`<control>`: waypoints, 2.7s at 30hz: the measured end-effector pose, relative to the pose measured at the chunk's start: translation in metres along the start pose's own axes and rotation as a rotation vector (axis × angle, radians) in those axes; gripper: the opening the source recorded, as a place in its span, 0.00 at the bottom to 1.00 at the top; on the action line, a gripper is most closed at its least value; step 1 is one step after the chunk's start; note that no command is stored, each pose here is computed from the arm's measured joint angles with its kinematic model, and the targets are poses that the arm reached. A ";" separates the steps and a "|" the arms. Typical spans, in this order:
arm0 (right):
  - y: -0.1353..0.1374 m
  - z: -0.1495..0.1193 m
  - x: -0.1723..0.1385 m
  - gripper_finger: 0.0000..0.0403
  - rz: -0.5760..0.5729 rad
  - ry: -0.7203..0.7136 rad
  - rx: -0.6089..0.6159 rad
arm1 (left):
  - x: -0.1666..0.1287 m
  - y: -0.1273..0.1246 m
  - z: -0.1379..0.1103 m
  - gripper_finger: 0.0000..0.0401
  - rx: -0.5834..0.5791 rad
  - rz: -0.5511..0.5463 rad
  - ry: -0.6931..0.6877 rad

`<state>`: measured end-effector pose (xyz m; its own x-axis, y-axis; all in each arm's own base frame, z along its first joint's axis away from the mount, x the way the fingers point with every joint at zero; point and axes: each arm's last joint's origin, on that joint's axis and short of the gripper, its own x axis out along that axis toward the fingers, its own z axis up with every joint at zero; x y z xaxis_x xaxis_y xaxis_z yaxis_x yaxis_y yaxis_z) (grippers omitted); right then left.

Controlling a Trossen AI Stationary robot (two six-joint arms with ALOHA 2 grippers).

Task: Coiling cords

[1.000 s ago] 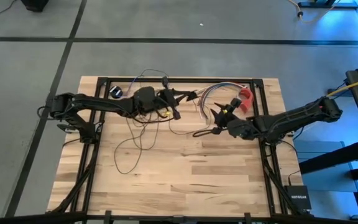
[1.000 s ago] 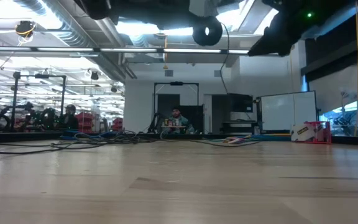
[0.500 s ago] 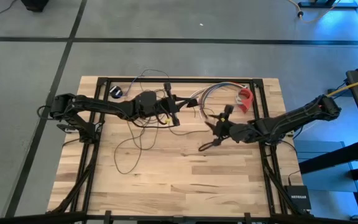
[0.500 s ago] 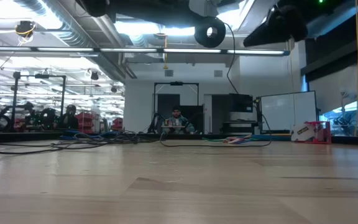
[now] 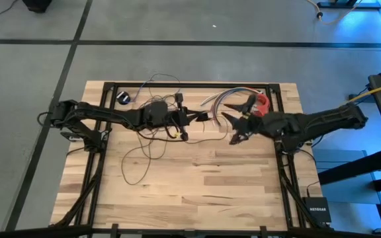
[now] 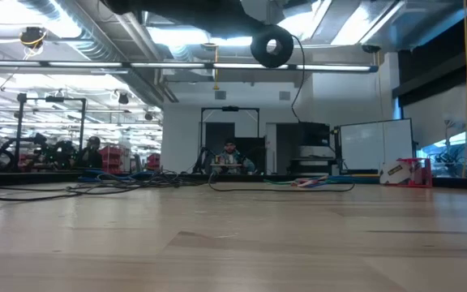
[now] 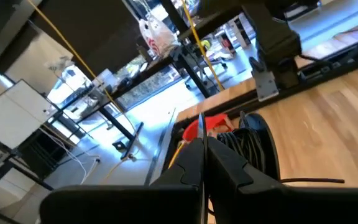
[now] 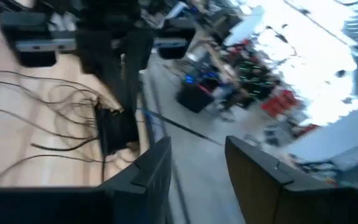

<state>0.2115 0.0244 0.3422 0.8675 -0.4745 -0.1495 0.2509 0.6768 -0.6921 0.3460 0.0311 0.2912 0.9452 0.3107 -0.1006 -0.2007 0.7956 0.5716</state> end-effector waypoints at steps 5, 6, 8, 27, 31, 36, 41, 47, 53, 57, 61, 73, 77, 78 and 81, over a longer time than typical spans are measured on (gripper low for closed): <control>-0.004 -0.013 0.006 0.38 0.260 -0.068 0.073 | -0.006 -0.003 0.005 0.01 0.007 -0.043 0.000; -0.003 -0.014 0.009 0.38 0.301 -0.079 0.089 | -0.007 -0.005 0.004 0.01 0.016 -0.057 0.009; -0.002 -0.016 0.015 0.38 0.339 -0.086 0.099 | -0.008 -0.008 0.006 0.01 0.025 -0.073 0.005; 0.019 -0.019 0.058 0.36 0.423 -0.123 0.073 | -0.013 -0.022 0.017 0.00 0.086 -0.111 -0.048; 0.019 -0.020 0.058 0.23 0.408 -0.118 0.050 | -0.013 -0.021 0.018 0.01 0.081 -0.106 -0.052; 0.019 -0.020 0.059 0.03 0.402 -0.122 0.031 | -0.013 -0.021 0.018 0.02 0.078 -0.105 -0.057; 0.018 -0.020 0.059 0.04 0.390 -0.114 0.030 | -0.013 -0.021 0.018 0.03 0.059 -0.104 -0.058; 0.017 -0.021 0.059 0.03 0.330 -0.066 0.011 | -0.015 -0.019 0.021 0.14 0.000 -0.085 -0.064; -0.001 -0.019 0.044 0.02 0.176 -0.035 0.031 | -0.025 -0.017 0.026 0.32 -0.021 0.120 0.071; -0.019 -0.017 0.028 0.01 0.032 -0.006 0.064 | -0.027 -0.017 0.025 0.40 -0.032 0.185 0.125; -0.033 -0.017 0.015 0.01 -0.084 0.019 0.104 | -0.023 -0.014 0.022 0.43 -0.058 0.178 0.119; -0.050 -0.026 0.017 0.01 -0.126 0.012 0.163 | 0.007 0.005 -0.012 0.42 -0.166 0.075 0.068; -0.064 -0.037 0.024 0.01 -0.153 0.017 0.217 | 0.022 0.001 -0.026 0.42 -0.163 0.099 0.069; -0.067 -0.039 0.026 0.01 -0.153 0.011 0.234 | 0.025 -0.001 -0.029 0.42 -0.160 0.102 0.067; -0.073 -0.048 0.032 0.01 -0.144 0.023 0.264 | 0.031 -0.005 -0.033 0.42 -0.135 0.110 0.053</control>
<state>0.2001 -0.0668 0.3543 0.8058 -0.5865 -0.0815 0.4759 0.7234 -0.5003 0.3679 0.0539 0.2589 0.9016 0.4236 -0.0880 -0.3382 0.8169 0.4673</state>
